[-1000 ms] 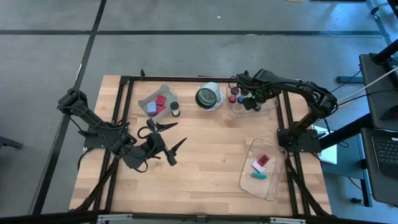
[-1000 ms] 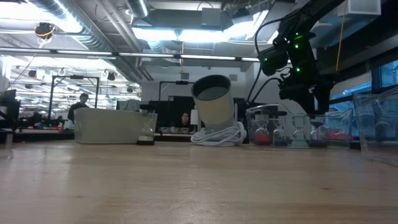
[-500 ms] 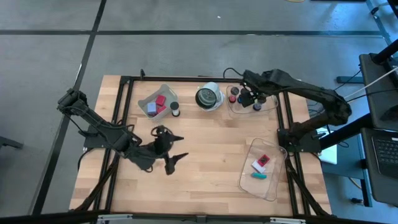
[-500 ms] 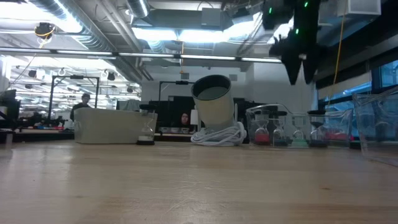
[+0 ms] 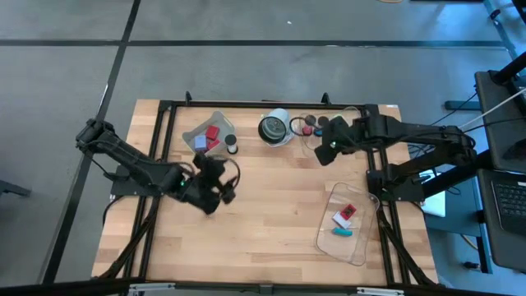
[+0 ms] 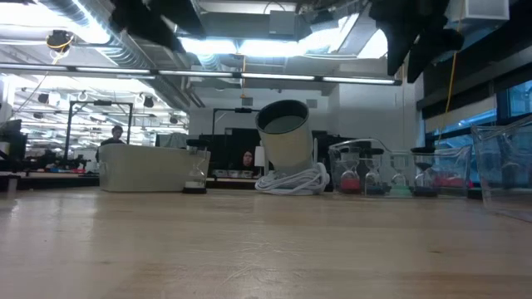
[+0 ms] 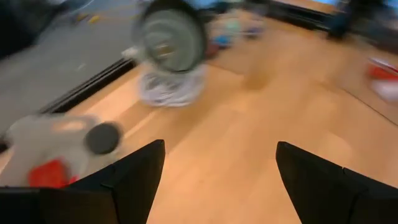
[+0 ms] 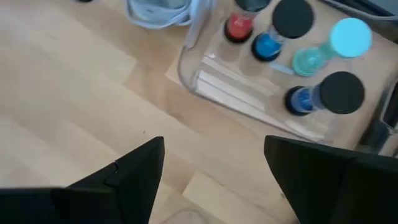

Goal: Pick & Place Office items
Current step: Put the white hourglass into the top transparent bin

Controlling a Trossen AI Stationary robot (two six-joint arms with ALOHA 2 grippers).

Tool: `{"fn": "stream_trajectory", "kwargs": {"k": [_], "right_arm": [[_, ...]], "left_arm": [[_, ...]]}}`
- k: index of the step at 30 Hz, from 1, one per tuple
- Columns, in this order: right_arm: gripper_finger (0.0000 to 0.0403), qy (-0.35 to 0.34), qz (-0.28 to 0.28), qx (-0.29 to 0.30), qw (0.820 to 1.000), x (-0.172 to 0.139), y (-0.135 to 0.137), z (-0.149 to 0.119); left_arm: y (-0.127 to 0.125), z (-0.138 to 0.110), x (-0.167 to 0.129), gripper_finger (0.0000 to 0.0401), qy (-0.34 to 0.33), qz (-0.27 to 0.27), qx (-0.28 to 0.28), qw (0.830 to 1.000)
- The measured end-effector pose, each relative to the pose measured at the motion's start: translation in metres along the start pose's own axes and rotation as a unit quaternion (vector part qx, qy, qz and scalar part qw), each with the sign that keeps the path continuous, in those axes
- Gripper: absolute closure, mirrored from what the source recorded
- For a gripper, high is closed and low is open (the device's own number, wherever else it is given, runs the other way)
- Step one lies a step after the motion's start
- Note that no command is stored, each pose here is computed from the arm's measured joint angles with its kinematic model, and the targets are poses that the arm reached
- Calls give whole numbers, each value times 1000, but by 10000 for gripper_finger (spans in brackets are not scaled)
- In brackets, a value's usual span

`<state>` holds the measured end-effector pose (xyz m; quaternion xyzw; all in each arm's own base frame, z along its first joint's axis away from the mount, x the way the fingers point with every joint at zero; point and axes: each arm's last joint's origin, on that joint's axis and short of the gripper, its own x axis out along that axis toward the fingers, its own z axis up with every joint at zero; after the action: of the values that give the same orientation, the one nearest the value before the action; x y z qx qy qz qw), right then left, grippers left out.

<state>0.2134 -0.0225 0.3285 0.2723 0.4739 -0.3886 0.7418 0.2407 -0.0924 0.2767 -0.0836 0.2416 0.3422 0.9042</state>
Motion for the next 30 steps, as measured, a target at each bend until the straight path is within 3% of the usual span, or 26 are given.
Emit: {"fn": "stream_trajectory", "kwargs": {"k": [3, 16, 22, 30], "right_arm": [[124, -2, 11, -14, 1000, -2, 5, -5], [116, -42, 5, -87, 995, -3, 9, -3], [96, -48, 8, -108, 993, -3, 10, -2], [87, -46, 25, -89, 995, -4, 12, -1]], "left_arm": [[12, 6, 15, 95, 8, 41, -42, 998], [88, 21, 94, 95, 122, 132, -92, 979], [111, 21, 113, 95, 141, 127, -127, 974], [114, 9, 126, 95, 121, 88, -136, 979]]}}
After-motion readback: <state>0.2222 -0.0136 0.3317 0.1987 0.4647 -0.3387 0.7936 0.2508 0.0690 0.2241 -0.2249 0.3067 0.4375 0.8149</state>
